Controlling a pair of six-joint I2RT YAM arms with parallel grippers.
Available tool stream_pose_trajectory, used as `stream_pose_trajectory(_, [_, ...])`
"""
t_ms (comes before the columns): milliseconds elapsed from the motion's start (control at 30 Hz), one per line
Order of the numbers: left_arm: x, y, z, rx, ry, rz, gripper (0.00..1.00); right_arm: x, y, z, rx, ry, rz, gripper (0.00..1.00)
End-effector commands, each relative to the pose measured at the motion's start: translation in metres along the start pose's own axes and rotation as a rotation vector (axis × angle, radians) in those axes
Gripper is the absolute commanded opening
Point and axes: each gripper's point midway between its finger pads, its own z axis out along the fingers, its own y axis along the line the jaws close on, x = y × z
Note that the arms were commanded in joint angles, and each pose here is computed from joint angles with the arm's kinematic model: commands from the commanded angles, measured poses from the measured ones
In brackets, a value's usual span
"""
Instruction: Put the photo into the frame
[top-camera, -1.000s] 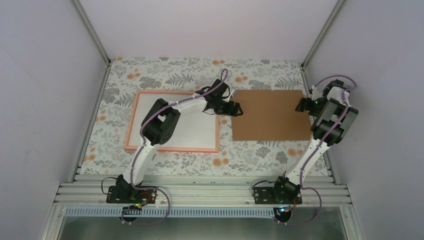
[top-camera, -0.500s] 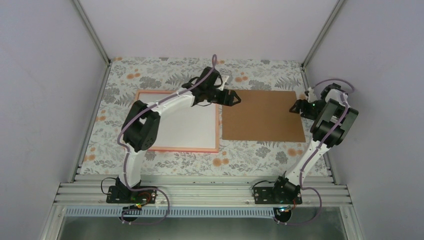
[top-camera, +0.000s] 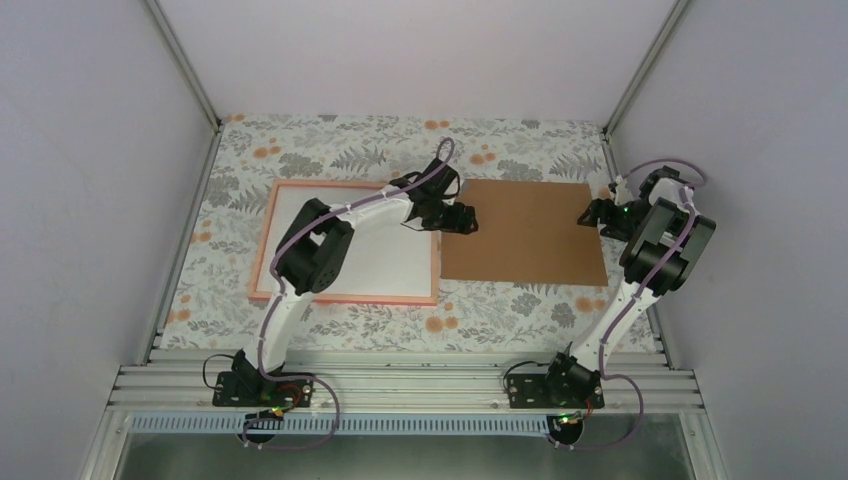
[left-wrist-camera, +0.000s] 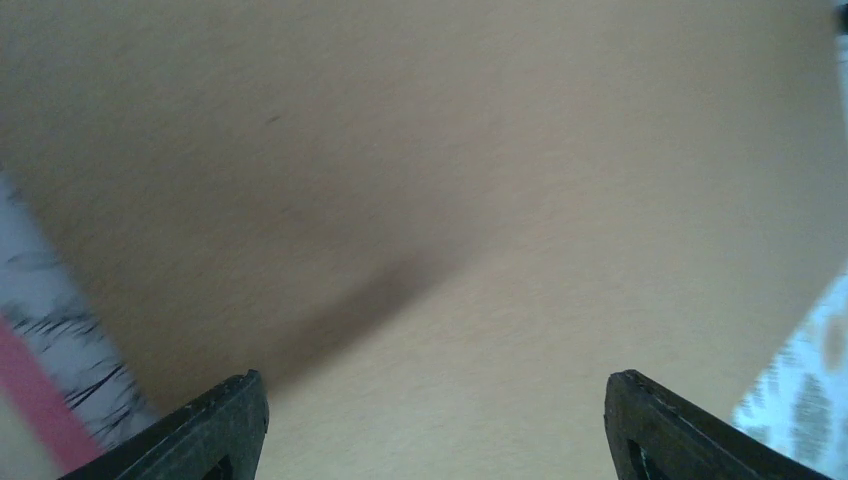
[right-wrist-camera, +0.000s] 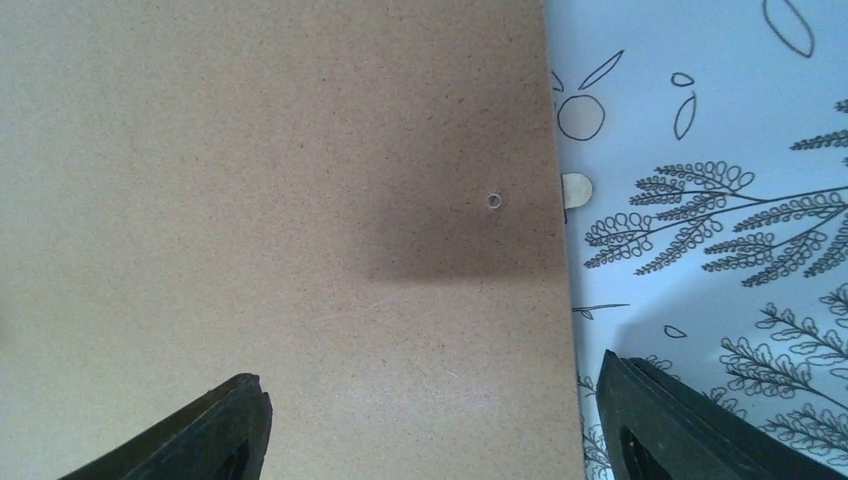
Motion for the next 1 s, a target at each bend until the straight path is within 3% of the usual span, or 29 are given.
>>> stream_pose_trajectory(0, [0.001, 0.038, -0.002, -0.186, -0.012, -0.074, 0.84, 0.011, -0.014, 0.008, 0.045, 0.05, 0.036, 0.82])
stream_pose_trajectory(267, [0.019, 0.101, -0.01, -0.422, -0.012, -0.13, 0.85, 0.026, -0.007, 0.016, 0.005, 0.075, 0.052, 0.82])
stream_pose_trajectory(333, [0.022, 0.103, -0.009, -0.413, 0.004, -0.134, 0.85, 0.026, -0.007, 0.016, 0.006, 0.074, 0.05, 0.82])
stream_pose_trajectory(567, [0.023, 0.039, 0.02, -0.081, 0.094, -0.092, 0.84, 0.029, -0.008, 0.019, 0.002, 0.085, 0.056, 0.82])
stream_pose_trajectory(733, [0.019, 0.019, 0.03, 0.108, 0.13, -0.117, 0.84, 0.033, -0.006, 0.022, -0.016, 0.097, 0.062, 0.81])
stream_pose_trajectory(967, [-0.026, -0.034, -0.018, 0.306, -0.045, 0.033, 0.83, 0.036, -0.001, 0.024, -0.038, 0.101, 0.067, 0.8])
